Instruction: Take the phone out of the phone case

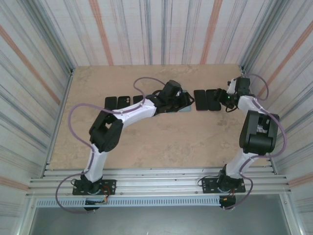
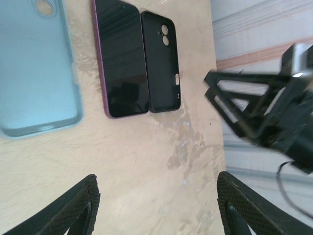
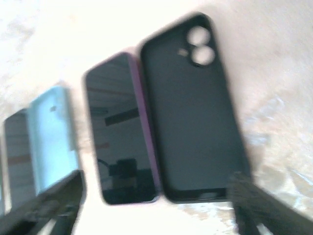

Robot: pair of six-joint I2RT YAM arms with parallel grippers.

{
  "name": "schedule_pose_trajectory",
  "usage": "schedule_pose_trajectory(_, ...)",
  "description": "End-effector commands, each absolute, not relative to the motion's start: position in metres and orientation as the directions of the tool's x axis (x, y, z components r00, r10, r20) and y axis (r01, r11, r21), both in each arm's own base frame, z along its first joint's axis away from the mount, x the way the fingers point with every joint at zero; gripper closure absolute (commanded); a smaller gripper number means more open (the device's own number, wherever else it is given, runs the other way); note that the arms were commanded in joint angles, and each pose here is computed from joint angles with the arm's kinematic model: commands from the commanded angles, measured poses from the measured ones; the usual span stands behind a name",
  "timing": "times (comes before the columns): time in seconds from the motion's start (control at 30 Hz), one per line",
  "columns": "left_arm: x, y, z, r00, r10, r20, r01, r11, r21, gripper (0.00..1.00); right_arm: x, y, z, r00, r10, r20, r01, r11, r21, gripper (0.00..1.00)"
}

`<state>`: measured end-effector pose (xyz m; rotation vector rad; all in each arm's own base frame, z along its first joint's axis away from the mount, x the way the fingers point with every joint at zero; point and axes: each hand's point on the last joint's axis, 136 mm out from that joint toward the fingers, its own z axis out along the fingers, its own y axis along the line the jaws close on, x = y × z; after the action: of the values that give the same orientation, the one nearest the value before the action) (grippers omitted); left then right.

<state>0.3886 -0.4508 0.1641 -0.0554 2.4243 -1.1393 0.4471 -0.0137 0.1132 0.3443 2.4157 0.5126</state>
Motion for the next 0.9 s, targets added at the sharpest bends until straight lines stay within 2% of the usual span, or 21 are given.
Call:
schedule_pose_trajectory(0.0,0.387,-0.399,0.191,-0.824,-0.095,-0.559,0.317,0.740,-0.594,0.32,0.430,0.014,0.142,-0.766,0.256,-0.590,-0.010,0.913,0.408,0.01)
schedule_pose_trajectory(0.07,0.387,-0.364,0.190,-0.770,-0.018,-0.637,0.373,0.798,-0.473,0.30,0.422,0.026,0.153,-0.756,0.221,-0.616,-0.051,0.919,0.392,0.01)
schedule_pose_trajectory(0.2,0.386,-0.289,0.193,-0.668,0.082,-0.740,0.395,0.882,-0.259,0.11,0.411,0.033,0.169,-0.710,0.227,-0.667,-0.060,0.924,0.378,0.01)
schedule_pose_trajectory(0.23,0.385,-0.267,0.192,-0.652,0.108,-0.750,0.384,0.901,-0.204,0.06,0.410,0.030,0.172,-0.688,0.251,-0.681,-0.037,0.925,0.378,0.01)
schedule_pose_trajectory(0.3,0.384,-0.228,0.185,-0.654,0.127,-0.746,0.356,0.921,-0.156,0.03,0.406,0.025,0.172,-0.652,0.261,-0.712,-0.012,0.935,0.354,0.01)
schedule_pose_trajectory(0.4,0.382,-0.172,0.175,-0.638,0.106,-0.762,0.302,0.946,-0.121,0.01,0.399,0.014,0.165,-0.601,0.256,-0.757,0.030,0.954,0.299,0.01)
schedule_pose_trajectory(0.53,0.378,-0.110,0.166,-0.595,0.086,-0.799,0.231,0.971,-0.068,0.01,0.391,0.008,0.148,-0.564,0.179,-0.806,-0.009,0.975,0.223,0.01)
schedule_pose_trajectory(0.7,0.370,-0.066,0.152,-0.497,0.089,-0.863,0.188,0.982,-0.007,0.01,0.382,-0.005,0.123,-0.492,0.152,-0.857,-0.006,0.984,0.177,0.01)
schedule_pose_trajectory(0.87,0.370,-0.041,0.131,-0.485,0.070,-0.872,0.175,0.984,-0.019,0.01,0.378,-0.024,0.102,-0.432,0.188,-0.882,0.057,0.982,0.181,0.01)
